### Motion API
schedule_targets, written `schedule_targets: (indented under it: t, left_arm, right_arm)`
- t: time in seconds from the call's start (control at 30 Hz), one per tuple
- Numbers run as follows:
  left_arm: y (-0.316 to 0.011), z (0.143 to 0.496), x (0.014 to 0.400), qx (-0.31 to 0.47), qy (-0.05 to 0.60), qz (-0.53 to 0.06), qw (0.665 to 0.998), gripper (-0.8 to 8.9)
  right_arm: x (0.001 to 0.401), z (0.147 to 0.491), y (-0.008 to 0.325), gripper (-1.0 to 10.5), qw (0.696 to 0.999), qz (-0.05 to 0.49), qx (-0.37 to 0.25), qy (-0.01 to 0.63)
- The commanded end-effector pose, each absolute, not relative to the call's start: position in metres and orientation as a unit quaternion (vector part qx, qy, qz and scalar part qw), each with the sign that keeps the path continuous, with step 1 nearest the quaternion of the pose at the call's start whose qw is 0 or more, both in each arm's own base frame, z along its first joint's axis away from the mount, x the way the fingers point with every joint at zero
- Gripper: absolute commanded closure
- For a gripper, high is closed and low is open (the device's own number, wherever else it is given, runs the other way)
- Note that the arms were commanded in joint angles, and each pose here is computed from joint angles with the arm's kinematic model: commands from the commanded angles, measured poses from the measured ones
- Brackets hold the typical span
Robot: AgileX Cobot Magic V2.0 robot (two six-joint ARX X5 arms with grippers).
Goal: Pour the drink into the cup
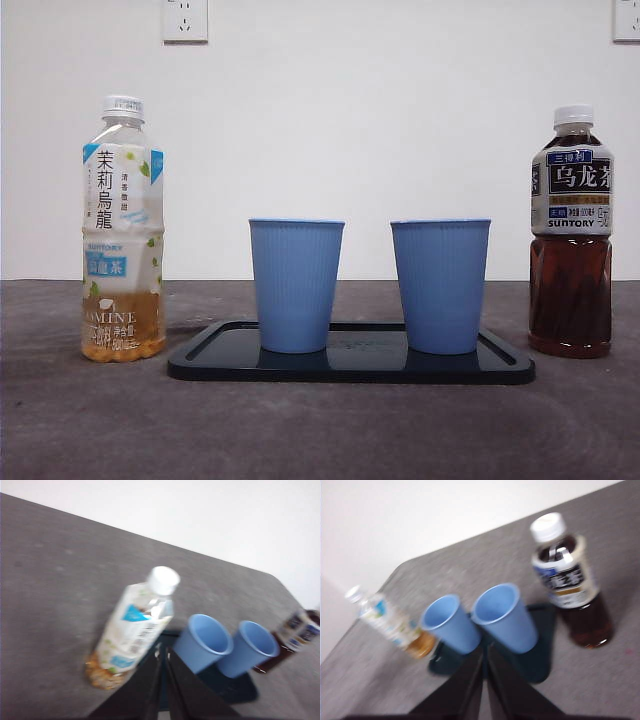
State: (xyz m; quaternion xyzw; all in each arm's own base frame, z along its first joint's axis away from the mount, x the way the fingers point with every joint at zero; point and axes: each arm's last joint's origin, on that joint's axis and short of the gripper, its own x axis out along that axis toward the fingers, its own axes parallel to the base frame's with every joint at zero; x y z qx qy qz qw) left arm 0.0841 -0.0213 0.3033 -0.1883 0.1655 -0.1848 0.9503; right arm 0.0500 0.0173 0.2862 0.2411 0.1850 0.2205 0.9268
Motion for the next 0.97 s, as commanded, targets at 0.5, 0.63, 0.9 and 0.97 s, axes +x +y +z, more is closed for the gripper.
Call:
schedule_targets:
  t: [0.5,0.63,0.9,0.97]
  left_arm:
    - [-0.046,0.341,0.109,-0.123,0.239,-0.39,0.881,7.97]
    - [-0.048,0.341,0.109,-0.093,0.225,-0.402,0.883,7.94]
    - [-0.048,0.342,0.109,-0.072,0.213,-0.407,0.885,7.84]
    - [-0.048,0.342,0.109,-0.07,0.212,-0.408,0.885,7.84]
  right_arm:
    - [0.06,0.32,0.024,9.3,0.9,0.342,0.111,0.247]
    - [0.062,0.32,0.024,9.3,0.901,0.342,0.103,0.247]
    - [0.062,0.321,0.024,9.3,0.905,0.344,0.085,0.237]
    - [0.062,0.321,0.024,9.3,0.905,0.344,0.084,0.236]
